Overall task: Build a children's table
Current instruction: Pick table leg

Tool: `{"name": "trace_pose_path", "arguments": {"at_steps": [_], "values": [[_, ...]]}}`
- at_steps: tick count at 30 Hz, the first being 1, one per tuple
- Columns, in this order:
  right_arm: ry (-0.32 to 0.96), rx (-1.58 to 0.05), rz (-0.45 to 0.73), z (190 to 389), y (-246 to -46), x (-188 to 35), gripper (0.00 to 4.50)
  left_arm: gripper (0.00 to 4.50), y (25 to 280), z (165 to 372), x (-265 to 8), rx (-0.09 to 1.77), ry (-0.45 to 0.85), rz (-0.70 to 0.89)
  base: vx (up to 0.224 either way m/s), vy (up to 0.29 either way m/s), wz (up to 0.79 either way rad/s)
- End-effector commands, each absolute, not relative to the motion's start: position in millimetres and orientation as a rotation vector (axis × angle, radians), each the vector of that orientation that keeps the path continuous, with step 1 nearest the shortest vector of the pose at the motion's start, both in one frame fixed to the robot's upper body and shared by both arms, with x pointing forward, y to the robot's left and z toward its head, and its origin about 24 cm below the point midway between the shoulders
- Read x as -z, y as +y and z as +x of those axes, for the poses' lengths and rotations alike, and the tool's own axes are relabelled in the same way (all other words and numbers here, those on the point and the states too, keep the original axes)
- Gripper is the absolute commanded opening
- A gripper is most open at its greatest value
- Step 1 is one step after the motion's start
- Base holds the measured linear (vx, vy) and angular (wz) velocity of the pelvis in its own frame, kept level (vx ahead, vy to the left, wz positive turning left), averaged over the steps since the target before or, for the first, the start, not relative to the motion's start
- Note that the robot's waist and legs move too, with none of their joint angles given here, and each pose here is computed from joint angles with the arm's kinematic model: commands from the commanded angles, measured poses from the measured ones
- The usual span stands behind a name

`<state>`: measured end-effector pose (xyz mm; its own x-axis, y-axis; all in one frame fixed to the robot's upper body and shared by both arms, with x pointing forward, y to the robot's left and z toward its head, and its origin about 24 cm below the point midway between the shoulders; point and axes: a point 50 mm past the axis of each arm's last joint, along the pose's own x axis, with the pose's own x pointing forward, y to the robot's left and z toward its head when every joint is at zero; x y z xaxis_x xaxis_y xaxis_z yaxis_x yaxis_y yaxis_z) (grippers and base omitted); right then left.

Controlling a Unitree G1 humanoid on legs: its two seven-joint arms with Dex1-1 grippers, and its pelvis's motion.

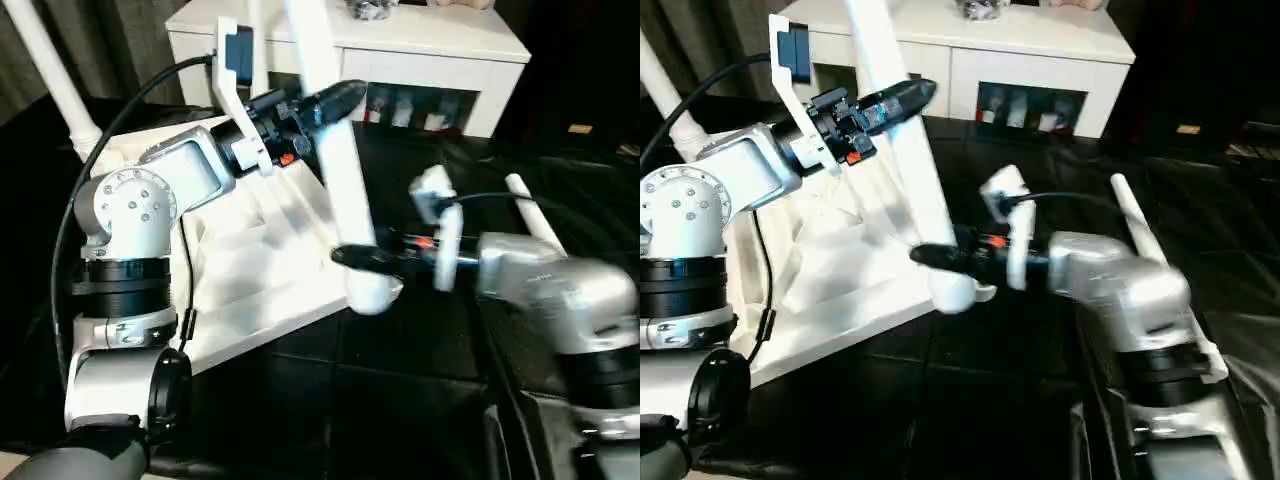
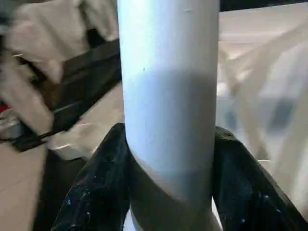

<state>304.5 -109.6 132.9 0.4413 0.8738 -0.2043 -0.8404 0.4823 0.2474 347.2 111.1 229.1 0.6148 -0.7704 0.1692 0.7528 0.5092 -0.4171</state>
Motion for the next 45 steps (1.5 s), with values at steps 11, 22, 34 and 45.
{"name": "trace_pose_path", "arguments": {"at_steps": [11,22,34,45], "values": [[0.116,-0.635,-0.138,335.6,-74.3,-128,1.86,3.05,89,353,-187,0.603,0.035,-0.476,0.000,0.000,0.00],[0.047,-0.559,-0.274,341.8,-60.6,-126,1.86,2.78,88,361,-183,0.471,0.049,-0.542,0.000,0.000,0.00],[0.042,-0.563,-0.286,344.4,-62.0,-125,1.86,1.92,95,361,-183,0.458,0.041,-0.561,0.000,0.000,0.00],[0.019,-0.737,-0.053,339.2,-57.0,-142,2.66,1.84,95,352,-191,0.659,0.032,-0.508,0.000,0.000,0.00]]}}
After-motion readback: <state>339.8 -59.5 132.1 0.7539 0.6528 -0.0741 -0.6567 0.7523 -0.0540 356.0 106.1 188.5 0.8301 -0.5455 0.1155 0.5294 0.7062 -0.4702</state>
